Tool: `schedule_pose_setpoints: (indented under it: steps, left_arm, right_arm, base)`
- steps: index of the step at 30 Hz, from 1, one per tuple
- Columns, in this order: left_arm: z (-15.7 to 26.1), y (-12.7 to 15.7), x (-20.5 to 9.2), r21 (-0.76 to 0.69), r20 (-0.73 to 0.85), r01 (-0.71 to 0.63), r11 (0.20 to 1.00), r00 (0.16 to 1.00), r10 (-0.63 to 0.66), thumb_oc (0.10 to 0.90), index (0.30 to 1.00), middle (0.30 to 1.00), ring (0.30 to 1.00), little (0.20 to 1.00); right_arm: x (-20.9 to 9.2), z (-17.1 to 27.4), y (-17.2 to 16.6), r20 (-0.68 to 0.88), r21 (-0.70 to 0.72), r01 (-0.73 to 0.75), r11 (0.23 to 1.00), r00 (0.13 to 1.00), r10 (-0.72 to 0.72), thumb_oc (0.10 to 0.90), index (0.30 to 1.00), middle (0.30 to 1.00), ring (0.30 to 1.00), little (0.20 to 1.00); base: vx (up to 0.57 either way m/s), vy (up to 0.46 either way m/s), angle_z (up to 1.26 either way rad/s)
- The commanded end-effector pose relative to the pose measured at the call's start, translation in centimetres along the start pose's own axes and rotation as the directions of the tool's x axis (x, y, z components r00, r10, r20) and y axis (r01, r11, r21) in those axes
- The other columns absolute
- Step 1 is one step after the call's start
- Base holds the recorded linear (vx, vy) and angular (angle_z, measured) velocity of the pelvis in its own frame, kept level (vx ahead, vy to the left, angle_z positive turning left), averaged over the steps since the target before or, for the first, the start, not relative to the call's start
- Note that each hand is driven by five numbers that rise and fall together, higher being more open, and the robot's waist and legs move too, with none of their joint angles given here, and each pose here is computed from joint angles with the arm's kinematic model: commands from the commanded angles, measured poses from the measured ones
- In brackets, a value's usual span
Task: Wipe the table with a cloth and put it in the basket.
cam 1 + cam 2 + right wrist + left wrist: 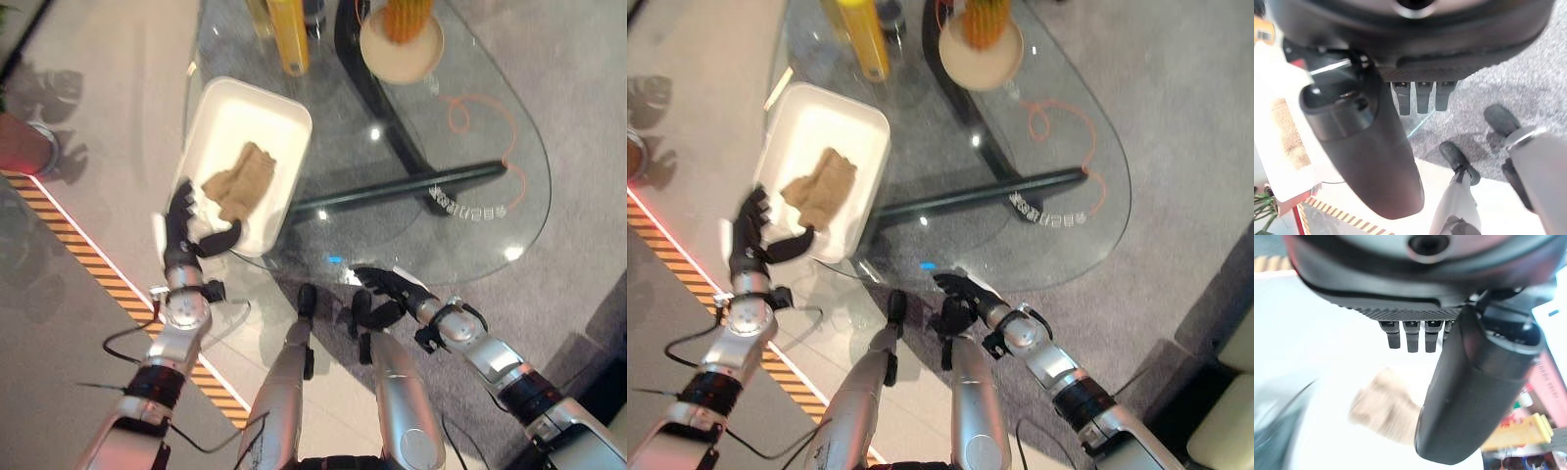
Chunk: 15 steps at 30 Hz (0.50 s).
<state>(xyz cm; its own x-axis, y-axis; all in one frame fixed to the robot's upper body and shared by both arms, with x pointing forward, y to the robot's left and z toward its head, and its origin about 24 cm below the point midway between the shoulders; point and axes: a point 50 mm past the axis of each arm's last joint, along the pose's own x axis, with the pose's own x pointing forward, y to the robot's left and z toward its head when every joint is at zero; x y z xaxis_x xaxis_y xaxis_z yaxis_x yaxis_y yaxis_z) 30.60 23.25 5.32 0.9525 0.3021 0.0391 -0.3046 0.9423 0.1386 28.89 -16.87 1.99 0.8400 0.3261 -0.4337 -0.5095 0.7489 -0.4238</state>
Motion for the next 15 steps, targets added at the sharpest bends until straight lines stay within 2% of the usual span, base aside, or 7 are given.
schedule_pose_setpoints:
  steps: [1, 2, 6, 9, 11, 13, 15]
  left_arm:
    - [0.4, -0.4, -0.4, -0.1, 0.005, 0.091, 0.991, 0.996, -0.091, 0.8, 0.9, 0.9, 0.9, 0.9]
    - [-2.5, -0.9, -2.0, -0.154, -0.118, 0.133, 0.979, 0.981, -0.152, 0.8, 0.9, 0.9, 0.9, 0.9]
    - [-6.5, -1.2, -5.0, -0.194, -0.263, 0.159, 0.968, 0.942, -0.208, 0.8, 0.9, 0.9, 0.9, 0.9]
    - [-10.6, -1.2, -8.6, -0.129, -0.419, 0.23, 0.965, 0.869, -0.263, 0.8, 0.9, 0.9, 0.9, 0.9]
    - [-11.7, -1.3, -10.0, -0.069, -0.433, 0.248, 0.966, 0.865, -0.253, 0.8, 0.9, 0.9, 0.9, 0.9]
    - [-13.8, -1.7, -12.1, -0.118, -0.541, 0.334, 0.935, 0.768, -0.343, 0.8, 0.9, 0.9, 0.9, 0.9]
    - [-14.9, -1.6, -13.3, -0.133, -0.584, 0.292, 0.947, 0.749, -0.312, 0.8, 0.9, 0.9, 0.9, 0.9]
  right_arm:
    - [-0.4, 0.1, 1.1, 0.095, 0.058, -0.029, 0.998, 0.995, 0.023, 0.8, 0.9, 0.9, 0.9, 0.9]
    - [-0.7, -1.8, 1.8, 0.045, 0.098, -0.014, 0.995, 0.999, 0.01, 0.8, 0.9, 0.9, 0.9, 0.9]
    - [-1.6, -5.1, 3.6, -0.045, 0.18, 0.001, 0.984, 0.999, 0.007, 0.8, 0.9, 0.9, 0.9, 0.9]
    - [-2.5, -8.4, 5.4, -0.148, 0.301, 0.02, 0.953, 0.989, 0.026, 0.8, 0.9, 0.9, 0.9, 0.9]
    - [-2.7, -9.3, 6.3, -0.158, 0.342, 0.012, 0.94, 0.986, 0.045, 0.8, 0.9, 0.9, 0.9, 0.9]
    - [-2.8, -10.0, 7.0, -0.171, 0.353, 0.012, 0.936, 0.984, 0.052, 0.8, 0.9, 0.9, 0.9, 0.9]
    - [-3.0, -10.4, 7.6, -0.191, 0.36, 0.003, 0.933, 0.979, 0.07, 0.8, 0.9, 0.9, 0.9, 0.9]
  base:
    - [0.0, -0.127, 0.11]
    - [0.0, -0.121, 0.1]
    - [0.03, -0.126, 0.05]
    - [0.09, -0.165, 0.07]
    - [0.06, -0.13, 0.15]
    - [0.08, -0.105, 0.06]
    - [0.07, -0.075, 0.07]
